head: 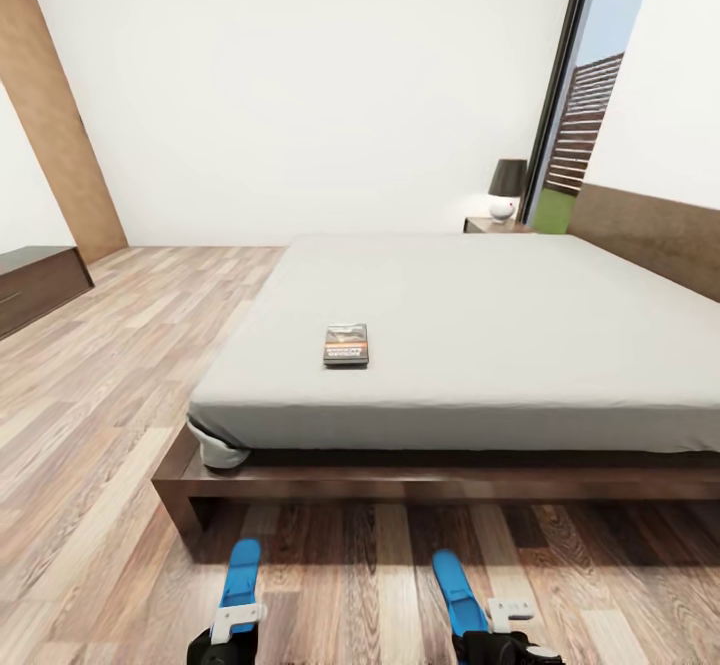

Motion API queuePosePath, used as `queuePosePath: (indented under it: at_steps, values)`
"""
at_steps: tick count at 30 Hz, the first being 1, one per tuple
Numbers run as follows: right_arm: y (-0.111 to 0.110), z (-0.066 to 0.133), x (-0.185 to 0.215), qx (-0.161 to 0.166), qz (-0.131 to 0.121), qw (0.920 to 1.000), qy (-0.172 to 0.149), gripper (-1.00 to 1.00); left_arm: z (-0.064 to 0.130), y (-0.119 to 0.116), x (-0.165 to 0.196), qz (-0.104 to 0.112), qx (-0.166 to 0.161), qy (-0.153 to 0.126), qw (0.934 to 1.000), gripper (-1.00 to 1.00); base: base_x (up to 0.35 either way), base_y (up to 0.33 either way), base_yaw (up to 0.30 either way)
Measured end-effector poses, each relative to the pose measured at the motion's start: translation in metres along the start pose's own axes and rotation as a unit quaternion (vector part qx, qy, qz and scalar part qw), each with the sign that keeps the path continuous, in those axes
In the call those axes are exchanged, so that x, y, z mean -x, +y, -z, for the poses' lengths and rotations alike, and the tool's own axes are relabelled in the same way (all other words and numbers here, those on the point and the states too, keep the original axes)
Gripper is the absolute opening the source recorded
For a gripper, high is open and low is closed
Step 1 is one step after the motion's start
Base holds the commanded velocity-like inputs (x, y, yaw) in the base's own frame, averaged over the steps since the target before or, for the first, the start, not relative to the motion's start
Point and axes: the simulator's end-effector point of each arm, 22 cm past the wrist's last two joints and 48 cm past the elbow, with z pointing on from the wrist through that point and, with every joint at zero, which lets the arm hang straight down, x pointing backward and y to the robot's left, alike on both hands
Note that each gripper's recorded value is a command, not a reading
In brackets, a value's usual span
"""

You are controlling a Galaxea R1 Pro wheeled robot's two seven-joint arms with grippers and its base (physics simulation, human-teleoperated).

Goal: In the bedroom, move the book from the bed onto either nightstand, and place the two sandals side by side next to the bed.

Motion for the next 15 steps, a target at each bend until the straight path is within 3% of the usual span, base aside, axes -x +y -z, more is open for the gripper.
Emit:
queuePosePath:
  at_steps: [2,15]
  values:
    - [0.002,0.004,0.008,0.004,0.002,0.9999,-0.011,-1.00,-0.001,0.000,-0.004,-0.001,-0.001,0.004,1.0000,-1.00,0.000,0.000,0.000]
    - [0.009,0.028,0.003,0.021,0.014,0.9995,0.018,-1.00,-0.008,-0.002,-0.028,-0.002,-0.006,0.028,0.9996,-1.00,0.000,0.000,0.000]
